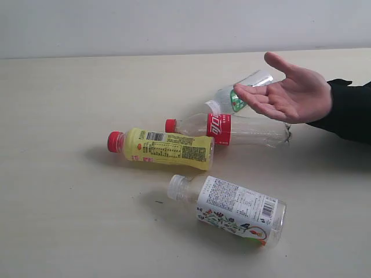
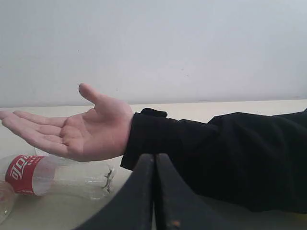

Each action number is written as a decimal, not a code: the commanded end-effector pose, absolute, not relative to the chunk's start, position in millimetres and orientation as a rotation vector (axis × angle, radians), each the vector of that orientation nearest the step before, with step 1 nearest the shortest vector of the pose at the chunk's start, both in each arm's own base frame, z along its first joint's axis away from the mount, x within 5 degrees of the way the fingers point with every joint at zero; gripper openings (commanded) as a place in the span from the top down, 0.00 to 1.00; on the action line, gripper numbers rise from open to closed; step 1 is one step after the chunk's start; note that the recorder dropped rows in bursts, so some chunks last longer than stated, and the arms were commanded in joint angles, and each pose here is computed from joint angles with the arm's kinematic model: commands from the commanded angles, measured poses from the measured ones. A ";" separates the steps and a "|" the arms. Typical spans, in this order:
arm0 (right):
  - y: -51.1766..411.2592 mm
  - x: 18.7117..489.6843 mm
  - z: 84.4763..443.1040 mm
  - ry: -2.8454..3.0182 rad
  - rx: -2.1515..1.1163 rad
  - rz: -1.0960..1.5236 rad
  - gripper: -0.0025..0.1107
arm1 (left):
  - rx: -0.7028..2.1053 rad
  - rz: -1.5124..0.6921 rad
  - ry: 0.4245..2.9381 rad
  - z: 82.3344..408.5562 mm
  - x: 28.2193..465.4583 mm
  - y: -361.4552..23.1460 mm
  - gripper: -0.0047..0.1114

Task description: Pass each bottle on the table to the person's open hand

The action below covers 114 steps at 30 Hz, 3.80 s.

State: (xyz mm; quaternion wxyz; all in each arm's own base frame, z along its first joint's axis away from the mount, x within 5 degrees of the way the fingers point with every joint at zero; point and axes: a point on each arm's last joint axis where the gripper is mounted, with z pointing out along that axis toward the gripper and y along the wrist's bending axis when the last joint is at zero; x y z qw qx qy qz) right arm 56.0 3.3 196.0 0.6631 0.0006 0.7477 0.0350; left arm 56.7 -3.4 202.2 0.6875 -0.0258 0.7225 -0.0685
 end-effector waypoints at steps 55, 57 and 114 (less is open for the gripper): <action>-34.9 118.7 375.1 1.451 -0.431 -1.150 0.98 | -0.063 -0.159 1.613 201.5 56.3 -3.4 0.96; -49.5 117.6 374.0 1.521 -0.369 -1.365 0.98 | -0.063 -0.159 1.613 201.5 56.3 -3.4 0.96; 179.4 207.6 241.4 2.532 -1.690 0.214 0.35 | -0.063 -0.159 1.613 201.5 56.3 -3.4 0.96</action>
